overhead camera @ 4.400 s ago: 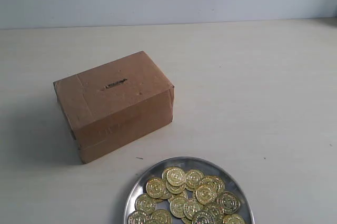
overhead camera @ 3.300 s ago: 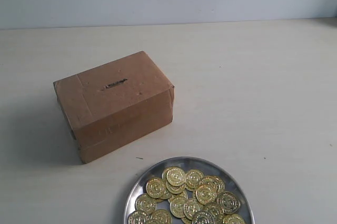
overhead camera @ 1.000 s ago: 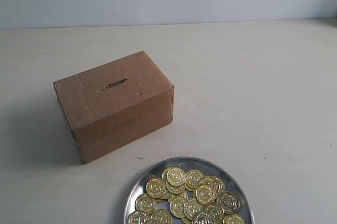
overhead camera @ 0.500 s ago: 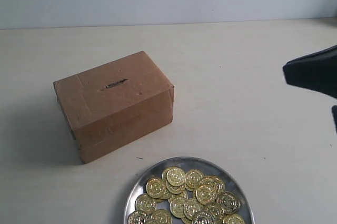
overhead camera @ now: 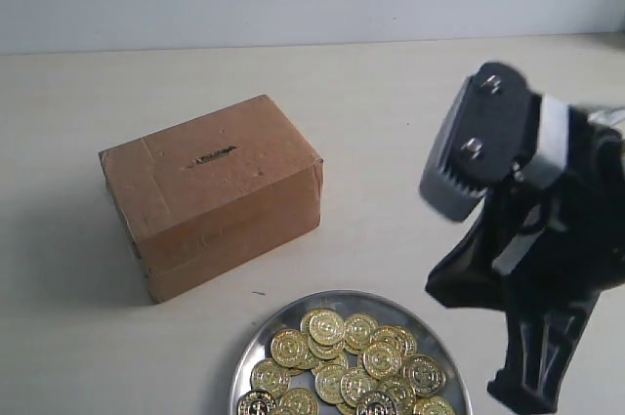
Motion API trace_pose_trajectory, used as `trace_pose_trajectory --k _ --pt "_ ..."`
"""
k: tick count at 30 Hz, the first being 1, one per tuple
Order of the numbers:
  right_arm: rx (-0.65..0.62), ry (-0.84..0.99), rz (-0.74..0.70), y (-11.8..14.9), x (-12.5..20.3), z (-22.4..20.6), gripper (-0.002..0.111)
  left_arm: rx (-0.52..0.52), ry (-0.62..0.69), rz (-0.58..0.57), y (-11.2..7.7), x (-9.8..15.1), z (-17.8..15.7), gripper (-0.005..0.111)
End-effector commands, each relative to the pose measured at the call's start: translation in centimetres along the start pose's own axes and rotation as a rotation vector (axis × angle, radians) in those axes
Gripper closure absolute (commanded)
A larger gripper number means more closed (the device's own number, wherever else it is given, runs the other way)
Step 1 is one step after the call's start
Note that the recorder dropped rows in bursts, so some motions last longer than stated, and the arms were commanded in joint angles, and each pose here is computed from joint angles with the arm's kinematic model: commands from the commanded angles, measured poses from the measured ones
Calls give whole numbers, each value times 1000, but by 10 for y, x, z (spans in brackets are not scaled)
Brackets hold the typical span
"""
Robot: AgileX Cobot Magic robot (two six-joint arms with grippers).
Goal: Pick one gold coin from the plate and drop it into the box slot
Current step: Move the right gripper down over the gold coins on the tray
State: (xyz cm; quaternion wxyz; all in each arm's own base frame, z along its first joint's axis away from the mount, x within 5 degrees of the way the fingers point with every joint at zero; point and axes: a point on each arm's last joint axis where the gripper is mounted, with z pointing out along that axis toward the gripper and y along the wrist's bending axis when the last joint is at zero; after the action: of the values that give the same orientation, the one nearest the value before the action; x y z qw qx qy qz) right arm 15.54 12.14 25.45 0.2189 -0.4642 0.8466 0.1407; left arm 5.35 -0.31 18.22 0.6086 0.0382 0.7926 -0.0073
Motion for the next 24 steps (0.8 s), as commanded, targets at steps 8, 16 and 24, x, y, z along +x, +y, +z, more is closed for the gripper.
trace_pose_trajectory --k 8,16,24 --pt "-138 258 -225 33 -4 58 108 9 -6 -11 -1 0 0 107" --pt "-185 321 -268 45 -3 72 108 9 -6 -9 -1 0 0 107" --pt "-207 360 -241 46 -2 90 103 9 -6 -9 -1 0 0 107"
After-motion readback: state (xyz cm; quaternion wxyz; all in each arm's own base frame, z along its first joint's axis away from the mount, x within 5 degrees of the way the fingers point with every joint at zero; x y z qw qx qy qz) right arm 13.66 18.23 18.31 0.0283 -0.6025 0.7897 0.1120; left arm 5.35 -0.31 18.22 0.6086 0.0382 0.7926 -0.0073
